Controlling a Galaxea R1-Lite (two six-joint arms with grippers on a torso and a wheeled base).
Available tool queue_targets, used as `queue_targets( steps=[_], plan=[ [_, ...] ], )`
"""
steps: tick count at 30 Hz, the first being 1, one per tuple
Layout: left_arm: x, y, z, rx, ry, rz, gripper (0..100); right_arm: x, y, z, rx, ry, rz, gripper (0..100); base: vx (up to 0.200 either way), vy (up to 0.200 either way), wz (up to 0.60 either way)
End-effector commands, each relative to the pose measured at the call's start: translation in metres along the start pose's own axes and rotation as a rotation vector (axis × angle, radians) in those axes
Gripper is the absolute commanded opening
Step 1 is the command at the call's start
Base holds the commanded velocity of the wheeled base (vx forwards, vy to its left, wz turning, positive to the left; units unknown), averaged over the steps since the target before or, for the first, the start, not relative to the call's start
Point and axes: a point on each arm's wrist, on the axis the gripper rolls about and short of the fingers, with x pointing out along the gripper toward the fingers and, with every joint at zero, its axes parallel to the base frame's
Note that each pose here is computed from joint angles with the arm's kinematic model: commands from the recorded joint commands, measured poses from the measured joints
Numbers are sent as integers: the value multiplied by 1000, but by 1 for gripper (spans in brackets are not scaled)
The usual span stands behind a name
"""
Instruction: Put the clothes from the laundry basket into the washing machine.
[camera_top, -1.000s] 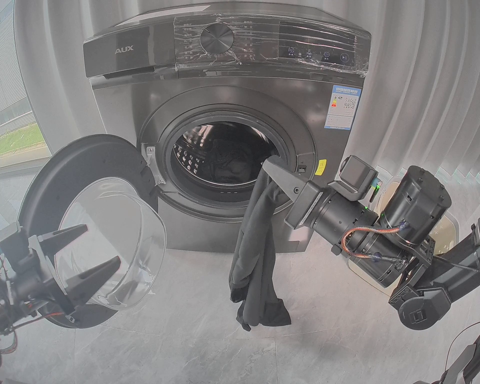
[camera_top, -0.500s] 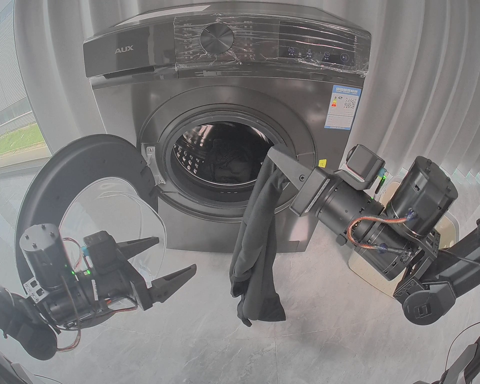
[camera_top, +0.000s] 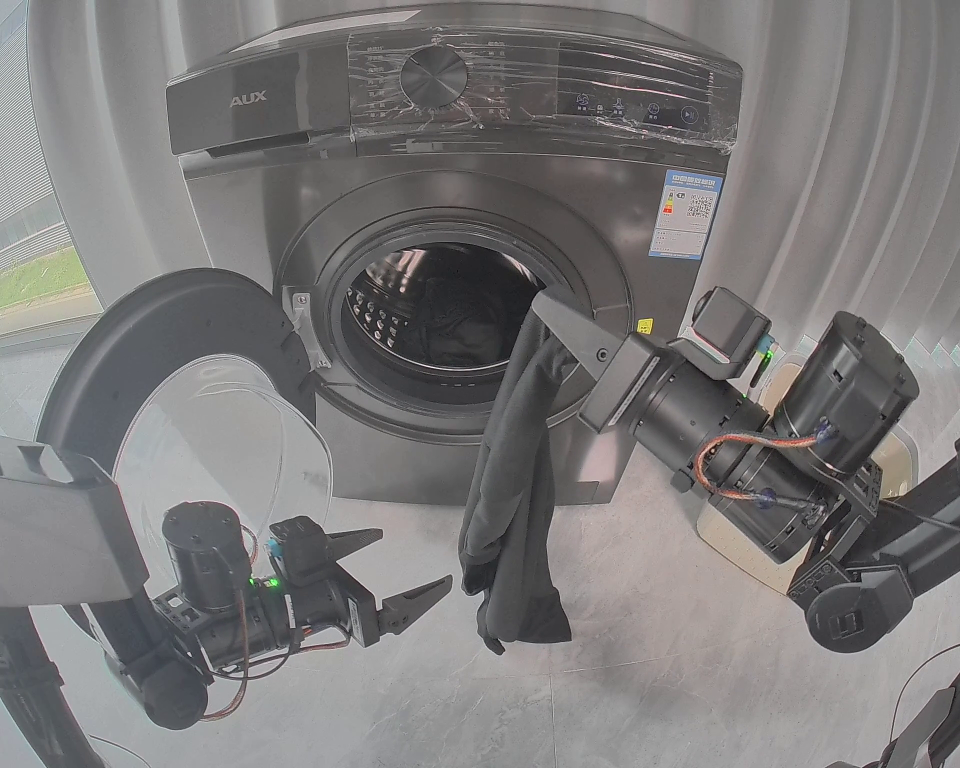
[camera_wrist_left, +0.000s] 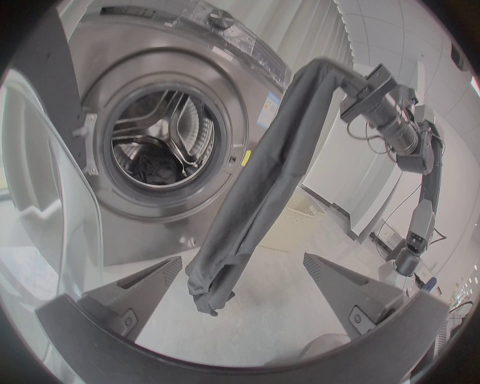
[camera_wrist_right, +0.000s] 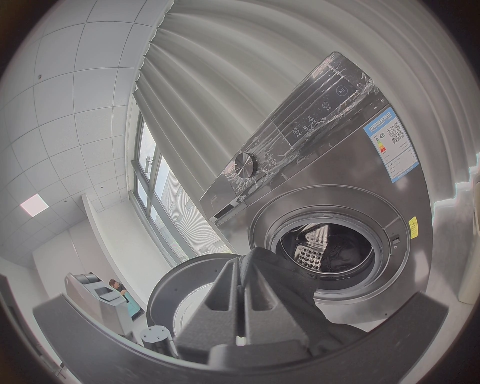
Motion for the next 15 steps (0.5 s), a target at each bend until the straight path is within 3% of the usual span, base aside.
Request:
queue_targets(
  steps=[1, 7, 15],
  plan=[
    [21, 7, -25, -27, 70, -6, 100, -1, 2, -1, 6, 4, 5, 0, 0, 0, 0],
    [39, 8, -27, -20, 56, -25, 100, -1, 4, -2, 12, 4, 15, 0, 0, 0, 0],
    [61, 7, -34, -42, 50, -47, 100, -1, 6, -3, 14, 4, 19, 0, 0, 0, 0]
  ],
)
